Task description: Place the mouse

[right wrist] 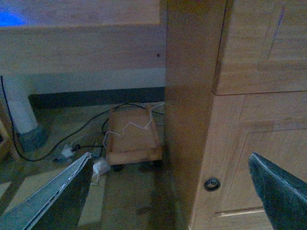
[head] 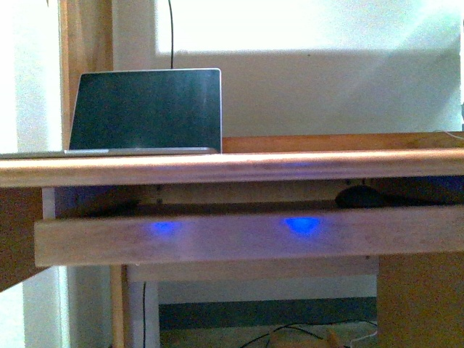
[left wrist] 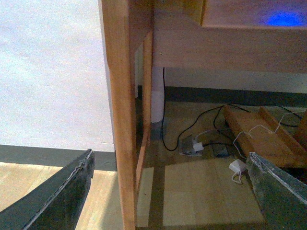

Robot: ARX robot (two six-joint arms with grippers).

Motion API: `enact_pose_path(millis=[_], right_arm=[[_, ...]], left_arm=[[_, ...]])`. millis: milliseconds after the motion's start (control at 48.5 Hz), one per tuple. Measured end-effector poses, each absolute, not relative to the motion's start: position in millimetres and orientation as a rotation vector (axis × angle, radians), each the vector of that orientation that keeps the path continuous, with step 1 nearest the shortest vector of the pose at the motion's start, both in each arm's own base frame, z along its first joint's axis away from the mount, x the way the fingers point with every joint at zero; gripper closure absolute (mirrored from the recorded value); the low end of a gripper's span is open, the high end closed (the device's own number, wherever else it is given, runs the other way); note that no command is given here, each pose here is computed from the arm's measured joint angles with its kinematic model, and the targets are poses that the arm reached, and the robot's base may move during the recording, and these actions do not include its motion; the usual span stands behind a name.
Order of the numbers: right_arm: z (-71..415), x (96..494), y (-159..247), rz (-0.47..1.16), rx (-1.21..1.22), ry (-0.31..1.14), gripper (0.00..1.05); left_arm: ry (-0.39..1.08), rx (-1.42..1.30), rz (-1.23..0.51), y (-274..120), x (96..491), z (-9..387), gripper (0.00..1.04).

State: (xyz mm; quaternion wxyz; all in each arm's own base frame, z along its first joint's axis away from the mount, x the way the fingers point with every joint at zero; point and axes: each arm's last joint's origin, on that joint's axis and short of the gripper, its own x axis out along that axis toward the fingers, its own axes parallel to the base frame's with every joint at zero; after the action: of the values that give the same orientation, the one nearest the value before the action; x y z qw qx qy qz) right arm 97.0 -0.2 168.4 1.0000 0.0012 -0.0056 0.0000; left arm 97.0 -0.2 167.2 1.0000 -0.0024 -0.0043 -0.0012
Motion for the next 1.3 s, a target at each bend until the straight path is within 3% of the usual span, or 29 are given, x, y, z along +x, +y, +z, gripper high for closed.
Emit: enact_pose_path(millis=[784,866,928,1300], right_arm=[[168.4,97.0,-0.2,0.0,0.002,-0.011,0.07],[168.4,97.0,-0.2,0.0,0.003,-0.011,0.07],[168.4,97.0,-0.2,0.0,0.003,-0.011,0.07],[168.4,97.0,-0.2,0.0,0.003,-0.011,0.07]], left_arm=[[-0.009,-0.005,-0.002,-0.2,97.0,167.2,0.08],[0.146,-0.09,0.062,-0.7,99.8,164.7,0.08],[0.229,-0.097,0.001,-2.6,108.7,163.7,0.08],[0.409,0.366,-0.203,4.2,188.3,191.4,0.08]])
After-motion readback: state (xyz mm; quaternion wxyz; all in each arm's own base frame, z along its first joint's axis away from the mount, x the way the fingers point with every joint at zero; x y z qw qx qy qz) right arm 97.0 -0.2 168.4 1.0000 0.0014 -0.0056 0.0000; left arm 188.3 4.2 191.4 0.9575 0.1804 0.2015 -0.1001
